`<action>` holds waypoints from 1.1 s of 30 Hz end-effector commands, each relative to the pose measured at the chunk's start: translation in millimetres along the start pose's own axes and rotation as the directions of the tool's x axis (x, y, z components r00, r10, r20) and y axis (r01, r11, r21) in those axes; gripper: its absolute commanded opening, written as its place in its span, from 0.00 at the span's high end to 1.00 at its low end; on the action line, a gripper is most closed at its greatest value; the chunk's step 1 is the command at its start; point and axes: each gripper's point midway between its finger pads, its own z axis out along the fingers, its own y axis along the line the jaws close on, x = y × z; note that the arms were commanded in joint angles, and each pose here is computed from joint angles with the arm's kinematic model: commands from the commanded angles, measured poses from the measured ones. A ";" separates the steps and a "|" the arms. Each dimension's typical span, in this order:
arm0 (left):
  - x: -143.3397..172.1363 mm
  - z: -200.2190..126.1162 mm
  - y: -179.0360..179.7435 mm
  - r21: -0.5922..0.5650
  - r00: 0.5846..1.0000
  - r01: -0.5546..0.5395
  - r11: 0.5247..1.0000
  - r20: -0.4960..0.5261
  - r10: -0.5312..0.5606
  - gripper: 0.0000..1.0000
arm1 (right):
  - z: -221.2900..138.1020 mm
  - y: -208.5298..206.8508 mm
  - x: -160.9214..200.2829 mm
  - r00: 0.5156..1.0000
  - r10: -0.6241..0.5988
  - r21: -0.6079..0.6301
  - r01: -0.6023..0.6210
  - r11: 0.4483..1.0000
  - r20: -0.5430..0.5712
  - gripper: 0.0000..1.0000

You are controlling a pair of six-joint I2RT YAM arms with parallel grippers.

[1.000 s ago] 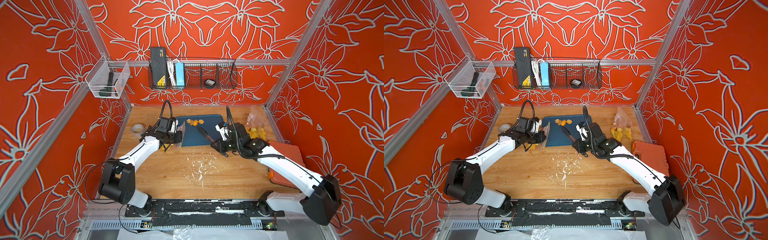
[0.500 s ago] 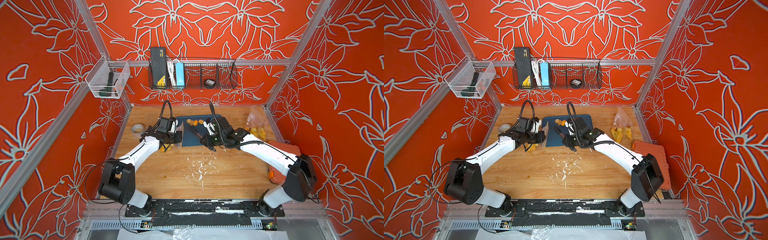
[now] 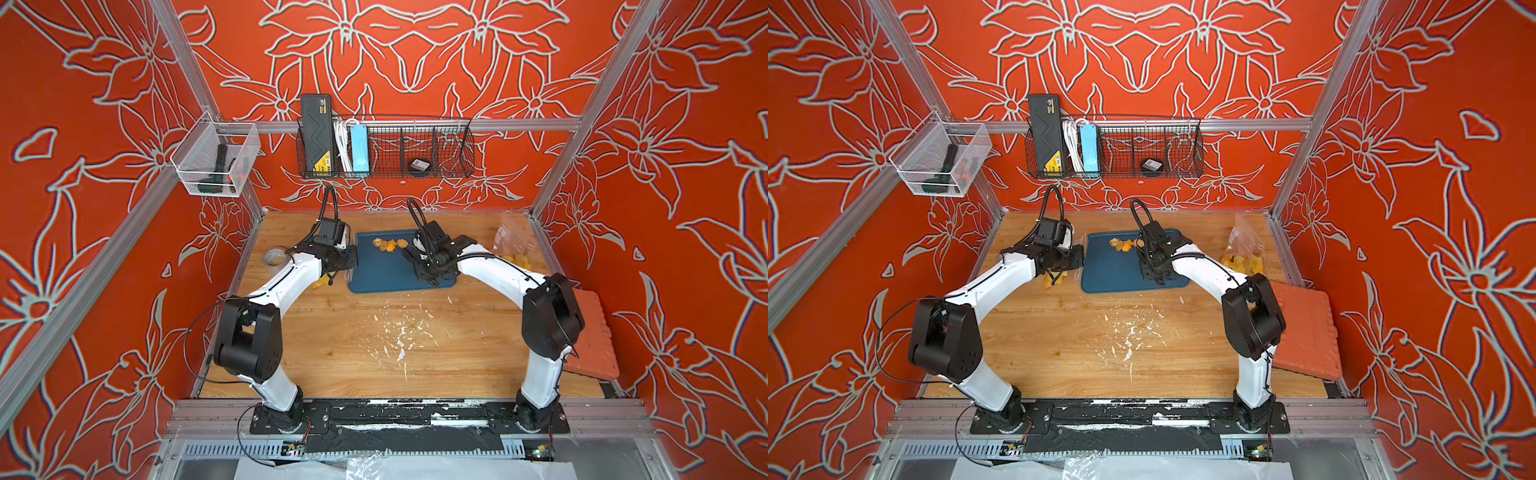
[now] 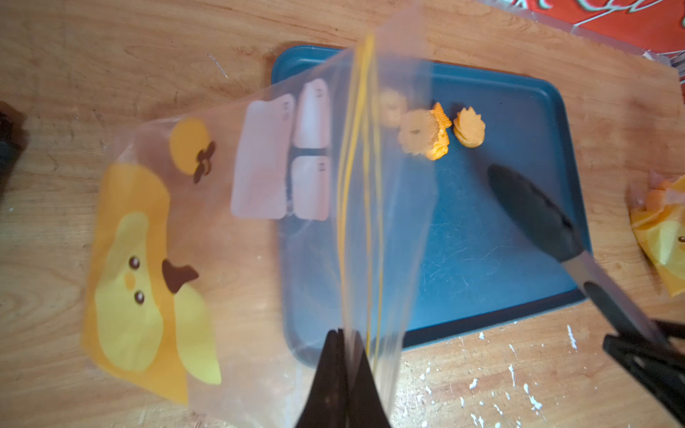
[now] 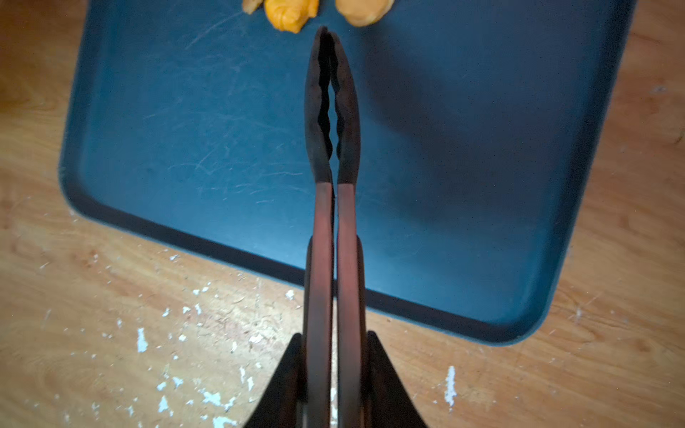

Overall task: Put the cookies into a resealable bag to prevent moisture
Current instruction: Pick up the cookie from the tray.

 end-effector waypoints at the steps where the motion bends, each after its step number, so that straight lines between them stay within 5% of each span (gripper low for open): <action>1: 1.8 2.4 2.6 -0.011 1.000 -0.014 1.000 -0.010 0.014 1.00 | 0.1 -11.4 -16.7 0.999 -0.033 0.026 0.033 0.999 0.021 0.63; 7: 3.1 2.3 3.7 -0.012 1.000 -0.018 1.000 -0.010 0.018 1.00 | 16.8 -10.8 -26.3 0.999 -0.038 -0.009 0.038 0.999 0.004 0.52; 15: 3.1 5.4 5.2 -0.009 1.000 -0.013 1.000 -0.017 0.013 1.00 | 33.1 -8.3 -34.9 0.999 -0.052 -0.018 0.052 0.998 -0.015 0.49; 25: -1.7 10.8 0.9 0.008 0.999 -0.009 1.000 -0.031 0.009 1.00 | 41.7 -21.0 -38.2 0.999 -0.047 0.012 0.047 0.999 -0.028 0.66; 33: -10.5 23.1 -14.5 0.072 0.998 -0.002 0.997 -0.069 0.007 1.00 | -17.9 -29.7 -38.8 0.990 -0.074 0.051 0.068 0.996 0.117 0.70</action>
